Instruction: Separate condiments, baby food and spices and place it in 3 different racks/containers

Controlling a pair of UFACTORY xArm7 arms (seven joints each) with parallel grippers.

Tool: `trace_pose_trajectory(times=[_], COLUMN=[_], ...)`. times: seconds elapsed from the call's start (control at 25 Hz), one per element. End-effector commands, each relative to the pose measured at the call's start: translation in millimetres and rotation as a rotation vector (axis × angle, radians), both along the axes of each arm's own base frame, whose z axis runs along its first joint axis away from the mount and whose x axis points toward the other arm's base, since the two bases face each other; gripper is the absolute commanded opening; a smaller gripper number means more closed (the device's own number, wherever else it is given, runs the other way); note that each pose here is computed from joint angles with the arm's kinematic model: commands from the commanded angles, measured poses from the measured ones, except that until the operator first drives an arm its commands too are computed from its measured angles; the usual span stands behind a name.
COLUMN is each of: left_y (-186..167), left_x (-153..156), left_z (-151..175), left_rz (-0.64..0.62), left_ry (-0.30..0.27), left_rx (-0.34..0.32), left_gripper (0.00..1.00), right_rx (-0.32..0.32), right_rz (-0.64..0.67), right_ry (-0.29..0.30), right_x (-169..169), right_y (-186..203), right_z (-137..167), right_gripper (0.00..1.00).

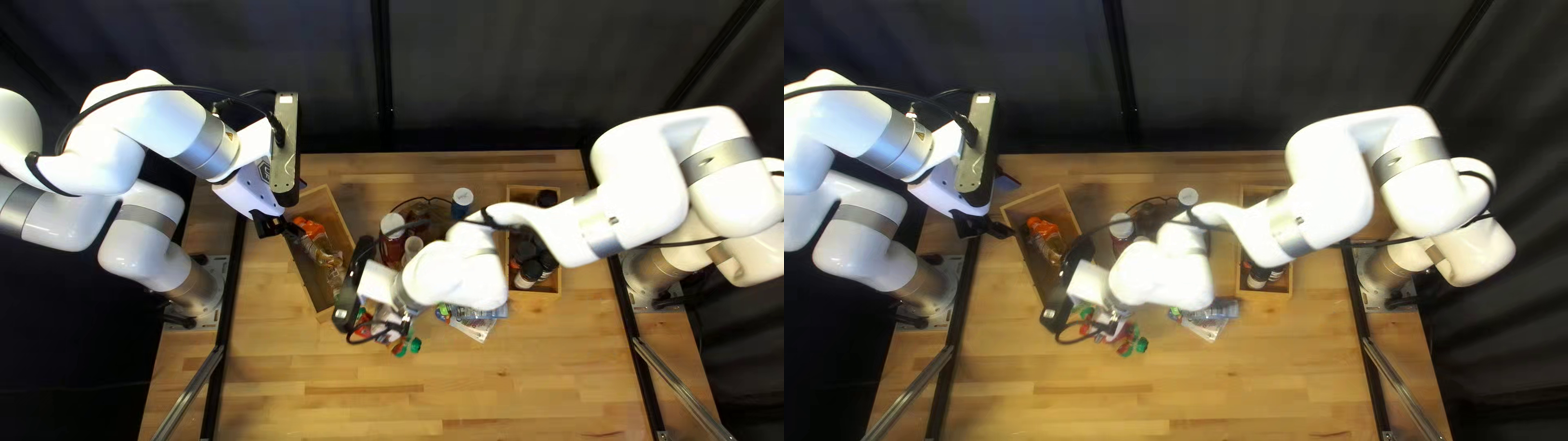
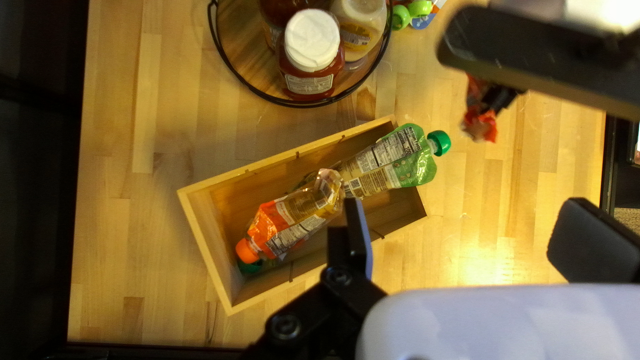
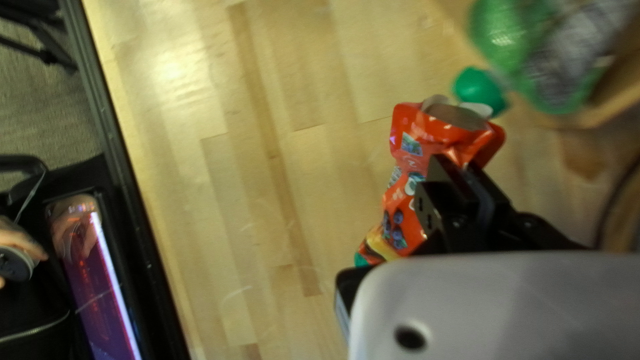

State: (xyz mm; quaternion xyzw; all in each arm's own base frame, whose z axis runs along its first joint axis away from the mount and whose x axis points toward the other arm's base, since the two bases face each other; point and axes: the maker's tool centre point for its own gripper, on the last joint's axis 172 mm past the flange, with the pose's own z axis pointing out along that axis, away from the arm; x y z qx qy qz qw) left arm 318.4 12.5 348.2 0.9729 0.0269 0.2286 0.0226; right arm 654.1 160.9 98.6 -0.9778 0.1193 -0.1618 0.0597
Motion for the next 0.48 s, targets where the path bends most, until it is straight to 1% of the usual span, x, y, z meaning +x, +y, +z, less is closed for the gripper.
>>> trace_pose_trajectory(times=[0.04,0.08,0.16,0.2,0.24,0.36,0.48], left_y=[0.0,0.0,0.0,0.0,0.0,0.0,0.0], left_x=[0.0,0.0,0.0,0.0,0.0,0.0,0.0], left_z=[0.0,0.0,0.0,0.0,0.0,0.0,0.0], left_rz=[0.000,0.000,0.000,0.000,0.000,0.000,0.000], left_ry=[0.000,0.000,0.000,0.000,0.000,0.000,0.000], left_rx=[0.000,0.000,0.000,0.000,0.000,0.000,0.000], left_gripper=[1.00,1.00,1.00,1.00,1.00,1.00,1.00], right_rx=[0.011,0.012,0.016,0.017,0.017,0.006,-0.005], right_rz=[0.007,0.008,0.016,0.023,0.029,0.042,0.041], right_ry=[0.043,0.051,0.077,0.087,0.094,0.099,0.098], right_x=[-3.7,-4.4,-5.6,-6.9,-9.0,-24.7,-49.7], right_y=[6.1,7.9,14.1,16.7,18.4,18.0,15.2], right_z=[-13.6,-15.9,-21.3,-21.3,-19.6,-7.0,3.1], right_gripper=[0.03,0.05,0.45,0.83,1.00,1.00,1.00])
